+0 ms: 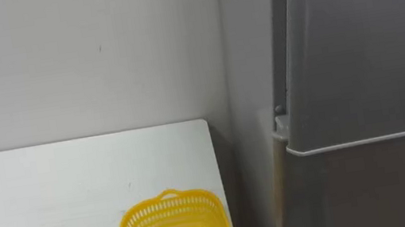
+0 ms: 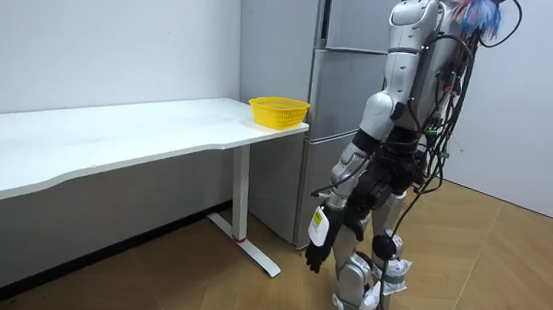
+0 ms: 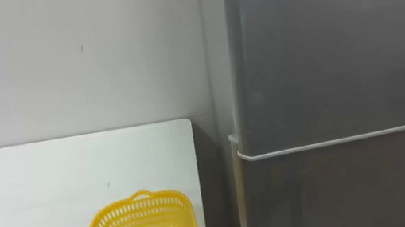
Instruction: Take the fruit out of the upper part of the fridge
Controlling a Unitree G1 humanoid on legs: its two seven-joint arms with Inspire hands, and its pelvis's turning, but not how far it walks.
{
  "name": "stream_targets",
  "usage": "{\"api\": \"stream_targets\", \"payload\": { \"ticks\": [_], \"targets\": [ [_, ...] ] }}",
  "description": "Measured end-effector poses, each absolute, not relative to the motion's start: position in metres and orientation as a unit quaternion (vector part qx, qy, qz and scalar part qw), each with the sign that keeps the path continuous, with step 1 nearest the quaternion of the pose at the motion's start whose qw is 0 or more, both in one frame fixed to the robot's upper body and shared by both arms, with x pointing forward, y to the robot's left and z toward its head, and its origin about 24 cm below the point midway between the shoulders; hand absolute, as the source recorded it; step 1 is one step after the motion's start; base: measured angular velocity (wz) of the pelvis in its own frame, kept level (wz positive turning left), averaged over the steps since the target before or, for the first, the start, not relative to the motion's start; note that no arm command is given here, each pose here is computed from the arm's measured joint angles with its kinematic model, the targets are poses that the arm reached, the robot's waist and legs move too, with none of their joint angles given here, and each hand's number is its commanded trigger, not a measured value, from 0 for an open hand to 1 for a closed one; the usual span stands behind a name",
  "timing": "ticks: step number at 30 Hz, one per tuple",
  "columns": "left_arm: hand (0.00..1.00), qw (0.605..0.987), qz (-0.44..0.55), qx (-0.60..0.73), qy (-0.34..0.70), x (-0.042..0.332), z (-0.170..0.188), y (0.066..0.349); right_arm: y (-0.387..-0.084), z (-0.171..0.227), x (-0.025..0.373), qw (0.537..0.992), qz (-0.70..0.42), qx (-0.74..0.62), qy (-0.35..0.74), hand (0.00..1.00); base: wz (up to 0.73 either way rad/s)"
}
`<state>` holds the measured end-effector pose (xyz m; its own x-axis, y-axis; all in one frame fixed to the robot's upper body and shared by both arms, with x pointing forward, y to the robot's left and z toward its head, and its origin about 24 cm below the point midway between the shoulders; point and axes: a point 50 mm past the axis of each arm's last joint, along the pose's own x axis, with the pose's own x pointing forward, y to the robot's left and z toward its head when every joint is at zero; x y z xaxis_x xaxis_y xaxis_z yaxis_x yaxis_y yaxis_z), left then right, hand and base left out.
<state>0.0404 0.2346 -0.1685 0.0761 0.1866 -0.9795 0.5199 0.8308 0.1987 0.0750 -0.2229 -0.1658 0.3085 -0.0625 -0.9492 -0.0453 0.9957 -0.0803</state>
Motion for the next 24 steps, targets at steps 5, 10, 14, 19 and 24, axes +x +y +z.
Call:
{"api": "stream_targets", "payload": {
  "ticks": [5, 10, 14, 19, 24],
  "targets": [
    [0.0, 0.689, -0.106, 0.258, 0.669, 0.036, -0.169, 0.235, -0.224, -0.166, 0.07, 0.807, -0.01, -0.042, 0.589, 0.0, 0.0],
    [0.0, 0.684, -0.106, 0.259, 0.674, 0.03, -0.169, 0.235, -0.227, -0.166, 0.069, 0.807, -0.012, -0.045, 0.589, 0.0, 0.01],
    [0.0, 0.691, -0.08, 0.245, 0.676, 0.028, -0.169, 0.237, -0.227, -0.166, 0.068, 0.805, -0.016, -0.035, 0.593, 0.0, 0.0],
    [0.0, 0.692, -0.068, 0.256, 0.672, 0.027, -0.168, 0.238, -0.227, -0.166, 0.067, 0.804, -0.014, -0.032, 0.594, 0.0, 0.04],
    [0.0, 0.694, -0.061, 0.251, 0.672, 0.027, -0.168, 0.238, -0.227, -0.166, 0.066, 0.8, -0.013, -0.031, 0.599, 0.0, 0.01]
  ]
}}
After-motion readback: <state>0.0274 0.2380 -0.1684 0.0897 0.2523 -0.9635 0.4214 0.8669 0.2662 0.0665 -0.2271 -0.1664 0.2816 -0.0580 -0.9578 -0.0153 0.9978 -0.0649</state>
